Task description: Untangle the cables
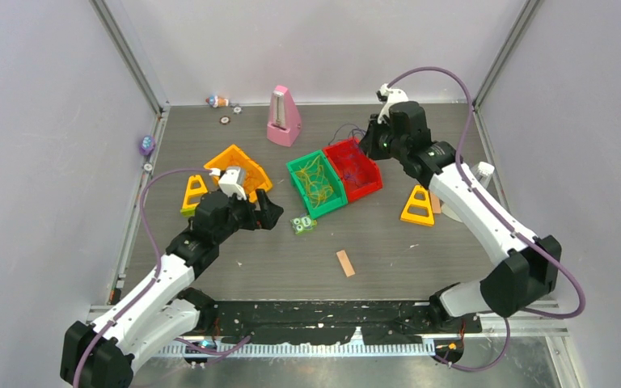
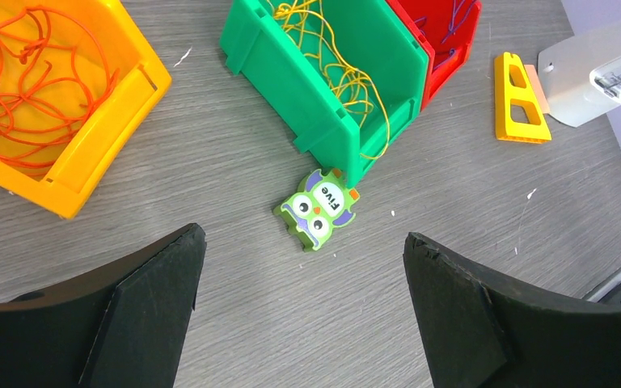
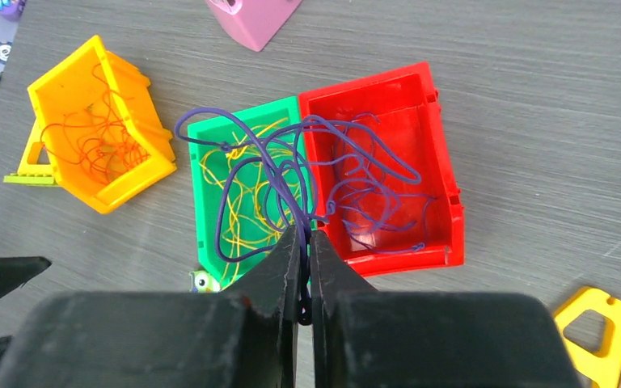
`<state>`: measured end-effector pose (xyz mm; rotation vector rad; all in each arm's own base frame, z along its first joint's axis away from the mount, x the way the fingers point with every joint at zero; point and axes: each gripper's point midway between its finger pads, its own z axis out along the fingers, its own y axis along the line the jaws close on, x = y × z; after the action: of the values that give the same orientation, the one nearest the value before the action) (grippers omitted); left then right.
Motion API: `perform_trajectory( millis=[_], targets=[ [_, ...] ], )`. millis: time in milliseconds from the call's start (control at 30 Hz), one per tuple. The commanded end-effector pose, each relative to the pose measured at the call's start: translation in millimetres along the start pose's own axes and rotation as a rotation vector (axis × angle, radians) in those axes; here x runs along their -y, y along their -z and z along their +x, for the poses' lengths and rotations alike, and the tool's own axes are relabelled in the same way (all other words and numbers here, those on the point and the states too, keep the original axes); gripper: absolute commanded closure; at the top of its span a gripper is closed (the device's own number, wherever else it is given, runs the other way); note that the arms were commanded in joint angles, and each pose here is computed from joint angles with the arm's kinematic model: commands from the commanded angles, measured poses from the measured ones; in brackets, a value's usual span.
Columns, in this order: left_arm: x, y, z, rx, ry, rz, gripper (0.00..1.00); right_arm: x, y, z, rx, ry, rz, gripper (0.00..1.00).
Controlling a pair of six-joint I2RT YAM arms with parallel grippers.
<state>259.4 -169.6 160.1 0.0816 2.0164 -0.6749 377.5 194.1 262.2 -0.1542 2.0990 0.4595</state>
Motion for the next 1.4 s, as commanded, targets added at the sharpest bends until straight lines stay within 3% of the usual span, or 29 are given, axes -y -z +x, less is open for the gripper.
perform_trajectory(
  millis=[0,233,600,767,1100,1267,1333,1367],
  targets=[
    [14,3,-25,0.062,-0.011,0.033,0.07,3,-31,6,0.003,-0.037,-0.019,0.95],
    [14,6,-25,0.063,-0.008,0.034,0.07,41,-99,63,-0.147,-0.032,0.128,0.95],
    [9,4,-21,0.044,-0.013,0.011,0.07,80,-151,153,-0.389,0.029,0.279,0.95],
    [9,4,-20,0.039,-0.010,0.011,0.07,80,-148,151,-0.385,0.038,0.284,0.94],
    [9,4,-19,0.041,0.002,0.013,0.06,64,-110,96,-0.247,0.044,0.249,0.68],
    [6,7,-18,0.041,0.008,-0.010,0.01,61,-92,81,-0.200,0.049,0.240,0.54],
    [1,9,-19,0.049,0.011,-0.033,0.01,59,-81,71,-0.162,0.049,0.236,0.39],
    [1,10,-20,0.058,0.012,-0.037,0.00,60,-78,72,-0.158,0.050,0.239,0.26]
  ],
)
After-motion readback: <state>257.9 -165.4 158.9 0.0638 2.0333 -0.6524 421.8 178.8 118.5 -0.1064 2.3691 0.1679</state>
